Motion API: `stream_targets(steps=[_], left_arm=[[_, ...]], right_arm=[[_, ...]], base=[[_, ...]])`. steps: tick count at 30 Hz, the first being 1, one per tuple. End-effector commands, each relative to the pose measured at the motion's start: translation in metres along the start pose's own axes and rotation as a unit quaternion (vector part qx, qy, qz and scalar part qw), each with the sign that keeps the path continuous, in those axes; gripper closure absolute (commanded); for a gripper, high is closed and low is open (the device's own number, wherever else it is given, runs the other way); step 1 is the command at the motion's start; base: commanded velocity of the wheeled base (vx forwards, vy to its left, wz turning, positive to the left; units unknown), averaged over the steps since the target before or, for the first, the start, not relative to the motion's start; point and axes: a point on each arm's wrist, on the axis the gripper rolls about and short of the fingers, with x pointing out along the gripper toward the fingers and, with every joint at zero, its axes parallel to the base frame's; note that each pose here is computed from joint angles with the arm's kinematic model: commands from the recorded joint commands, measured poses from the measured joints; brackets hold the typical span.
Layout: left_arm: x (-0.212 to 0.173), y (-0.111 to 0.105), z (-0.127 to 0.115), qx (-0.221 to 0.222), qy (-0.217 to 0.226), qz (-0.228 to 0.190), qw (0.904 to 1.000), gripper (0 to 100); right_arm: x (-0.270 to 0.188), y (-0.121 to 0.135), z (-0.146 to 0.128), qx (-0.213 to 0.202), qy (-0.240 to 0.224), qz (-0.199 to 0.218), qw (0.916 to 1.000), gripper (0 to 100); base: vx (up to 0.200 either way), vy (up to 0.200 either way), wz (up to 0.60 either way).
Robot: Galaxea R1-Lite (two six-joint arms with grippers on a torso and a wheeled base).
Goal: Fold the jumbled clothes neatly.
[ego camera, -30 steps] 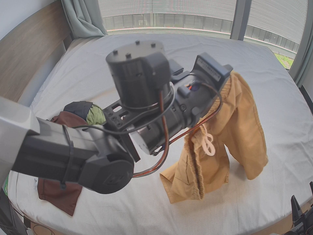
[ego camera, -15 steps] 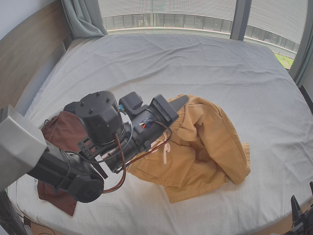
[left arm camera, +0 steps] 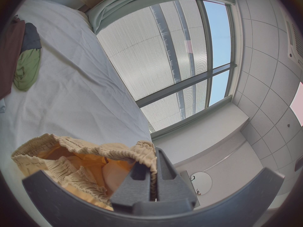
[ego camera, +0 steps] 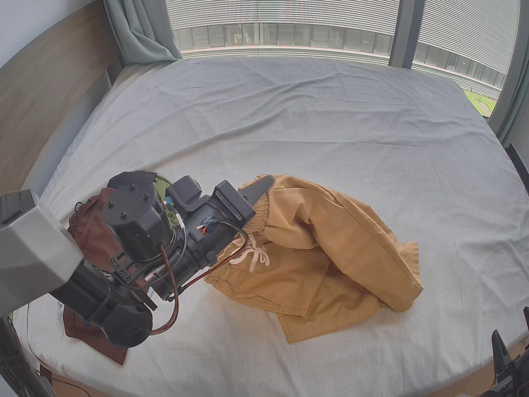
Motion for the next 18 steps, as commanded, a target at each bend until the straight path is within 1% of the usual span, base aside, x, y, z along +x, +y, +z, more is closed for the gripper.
stream_targets(steps=[1, 3, 5, 10, 12, 13, 18], left_arm=[[-0.011, 0.014, 0.004, 0.001, -0.009, 0.018, 0.9998, 100], [-0.015, 0.018, 0.005, 0.002, -0.014, 0.021, 0.9997, 100], [-0.021, 0.025, 0.004, 0.002, -0.013, 0.035, 0.9993, 100], [-0.029, 0.036, 0.018, 0.006, -0.031, 0.056, 0.9979, 100], [-0.029, 0.036, 0.019, 0.006, -0.032, 0.057, 0.9979, 100], [-0.031, 0.040, 0.027, 0.008, -0.044, 0.064, 0.9970, 100], [-0.035, 0.048, 0.037, 0.014, -0.060, 0.079, 0.9949, 100]], right_arm=[[0.000, 0.000, -0.005, 0.000, 0.002, 0.000, 1.0000, 0], [0.000, 0.000, -0.005, 0.000, 0.002, 0.000, 1.0000, 0], [0.000, 0.000, -0.005, 0.000, 0.002, 0.000, 1.0000, 0], [0.000, 0.000, -0.005, 0.000, 0.002, 0.000, 1.0000, 0], [0.000, 0.000, -0.005, 0.000, 0.002, 0.000, 1.0000, 0], [0.000, 0.000, -0.005, 0.000, 0.002, 0.000, 1.0000, 0], [0.000, 0.000, -0.005, 0.000, 0.002, 0.000, 1.0000, 0]], base=[[0.000, 0.000, 0.00], [0.000, 0.000, 0.00], [0.000, 0.000, 0.00], [0.000, 0.000, 0.00], [0.000, 0.000, 0.00], [0.000, 0.000, 0.00], [0.000, 0.000, 0.00]])
